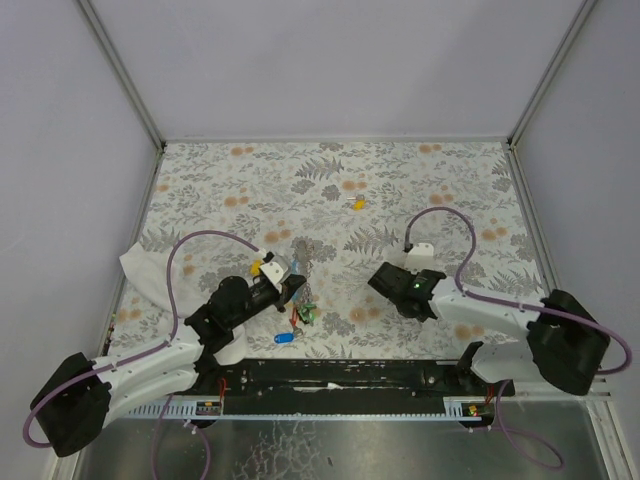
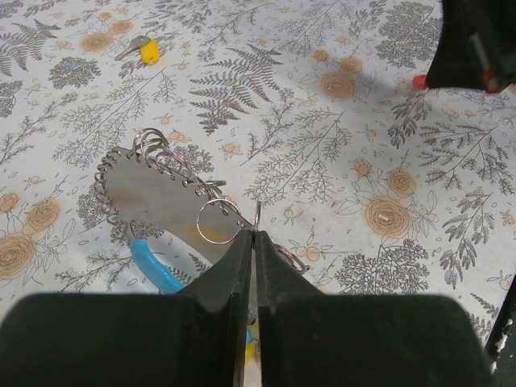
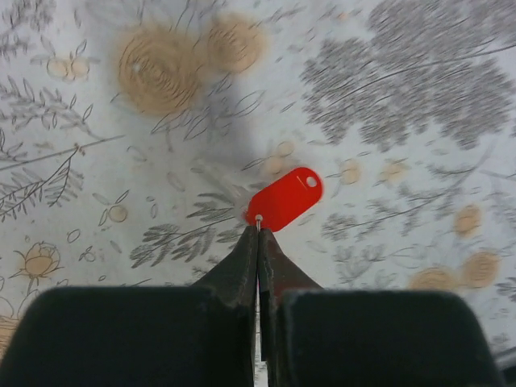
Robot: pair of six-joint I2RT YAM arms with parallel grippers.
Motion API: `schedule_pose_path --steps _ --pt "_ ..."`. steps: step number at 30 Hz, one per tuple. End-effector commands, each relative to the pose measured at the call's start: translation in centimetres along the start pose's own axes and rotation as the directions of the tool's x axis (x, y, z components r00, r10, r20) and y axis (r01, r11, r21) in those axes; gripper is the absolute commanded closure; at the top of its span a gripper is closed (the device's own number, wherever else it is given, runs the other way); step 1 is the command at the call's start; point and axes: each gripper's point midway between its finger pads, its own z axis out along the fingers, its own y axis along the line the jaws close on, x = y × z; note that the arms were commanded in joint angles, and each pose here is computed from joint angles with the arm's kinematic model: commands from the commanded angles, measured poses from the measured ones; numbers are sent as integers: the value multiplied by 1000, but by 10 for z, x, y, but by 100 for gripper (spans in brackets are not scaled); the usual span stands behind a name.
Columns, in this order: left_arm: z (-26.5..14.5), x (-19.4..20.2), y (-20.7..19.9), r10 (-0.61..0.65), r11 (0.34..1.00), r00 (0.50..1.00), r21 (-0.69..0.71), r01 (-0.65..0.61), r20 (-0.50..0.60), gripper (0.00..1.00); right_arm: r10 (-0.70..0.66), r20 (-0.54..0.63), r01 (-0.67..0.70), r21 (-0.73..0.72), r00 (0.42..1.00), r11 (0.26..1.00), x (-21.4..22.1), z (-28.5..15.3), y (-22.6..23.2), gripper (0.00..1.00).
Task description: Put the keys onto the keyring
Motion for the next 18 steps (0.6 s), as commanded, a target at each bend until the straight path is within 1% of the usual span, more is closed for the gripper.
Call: schedule_pose_path --steps 1,2,5,12,15,18 --pt "3 -43 0 1 1000 992 4 -1 127 100 112 -82 -122 -124 990 985 18 2 54 100" --pt "3 -43 0 1 1000 992 5 -2 129 100 119 -80 -130 -146 990 981 20 0 63 100" --pt "2 -45 1 1 1000 991 2 -1 134 100 128 -93 -145 -209 987 967 26 -5 89 93" --pt "1 -46 1 0 1000 991 0 0 132 100 94 -100 -118 -265 991 957 35 -7 128 83" --pt "1 -45 2 1 1000 991 -5 0 132 100 63 -70 -80 -279 996 957 24 -13 130 74" --pt "0 -46 1 0 1000 991 -3 0 135 100 24 -22 -29 -291 999 956 8 -24 121 60"
